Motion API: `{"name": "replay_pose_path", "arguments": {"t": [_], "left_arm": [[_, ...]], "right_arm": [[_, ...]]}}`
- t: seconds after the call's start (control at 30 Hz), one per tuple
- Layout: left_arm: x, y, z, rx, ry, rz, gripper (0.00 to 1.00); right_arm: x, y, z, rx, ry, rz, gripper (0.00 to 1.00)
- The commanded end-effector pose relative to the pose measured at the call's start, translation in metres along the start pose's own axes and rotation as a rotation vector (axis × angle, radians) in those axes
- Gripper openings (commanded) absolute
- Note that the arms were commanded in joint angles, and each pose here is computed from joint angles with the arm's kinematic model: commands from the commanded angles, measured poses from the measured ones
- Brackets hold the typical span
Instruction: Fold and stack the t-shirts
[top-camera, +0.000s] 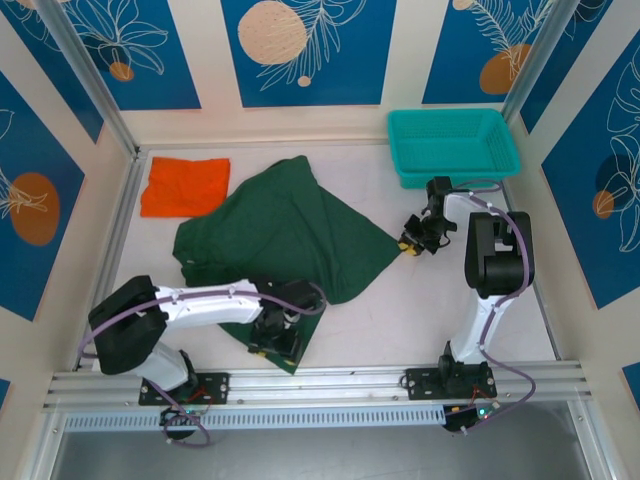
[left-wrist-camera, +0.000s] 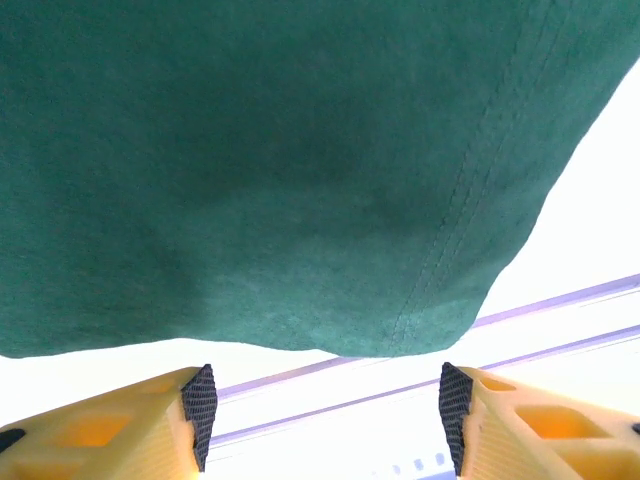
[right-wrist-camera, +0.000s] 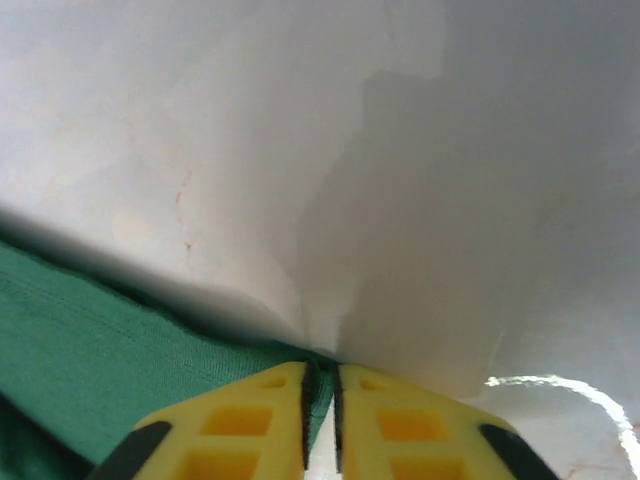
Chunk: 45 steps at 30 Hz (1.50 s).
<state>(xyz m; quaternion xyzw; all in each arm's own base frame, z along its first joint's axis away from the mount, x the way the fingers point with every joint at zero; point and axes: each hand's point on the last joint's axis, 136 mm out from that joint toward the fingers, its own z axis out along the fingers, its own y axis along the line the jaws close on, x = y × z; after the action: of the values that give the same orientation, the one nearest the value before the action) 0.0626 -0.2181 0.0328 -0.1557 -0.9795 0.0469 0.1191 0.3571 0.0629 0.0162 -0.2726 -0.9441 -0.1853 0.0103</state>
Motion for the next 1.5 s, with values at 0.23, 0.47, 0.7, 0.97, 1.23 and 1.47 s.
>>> {"name": "replay_pose_path", "arguments": {"t": [0.23,0.47,0.7,0.97,1.23,1.47], "left_arm": [[0.006,0.003,0.019,-0.059,0.03,0.032,0.61],[-0.001,-0.017,0.024,-0.005,0.03,0.045,0.6],[-0.008,-0.017,0.031,-0.038,0.02,0.02,0.46],[-0.024,0.009,0.005,-0.193,-0.06,-0.04,0.0],[-0.054,0.055,-0.138,-0.063,-0.417,-0.166,0.0],[-0.015,0.104,-0.147,-0.003,-0.424,-0.369,0.0]], "right_arm": [[0.004,0.01,0.009,-0.033,0.021,-0.022,0.07],[0.008,0.012,0.008,-0.037,0.025,-0.036,0.06],[0.009,0.013,0.008,-0.04,0.029,-0.034,0.04],[0.016,0.024,-0.014,-0.081,0.016,-0.018,0.0],[0.036,0.063,-0.105,-0.218,-0.093,-0.041,0.0],[0.096,0.053,-0.122,-0.261,-0.097,-0.031,0.0]]}}
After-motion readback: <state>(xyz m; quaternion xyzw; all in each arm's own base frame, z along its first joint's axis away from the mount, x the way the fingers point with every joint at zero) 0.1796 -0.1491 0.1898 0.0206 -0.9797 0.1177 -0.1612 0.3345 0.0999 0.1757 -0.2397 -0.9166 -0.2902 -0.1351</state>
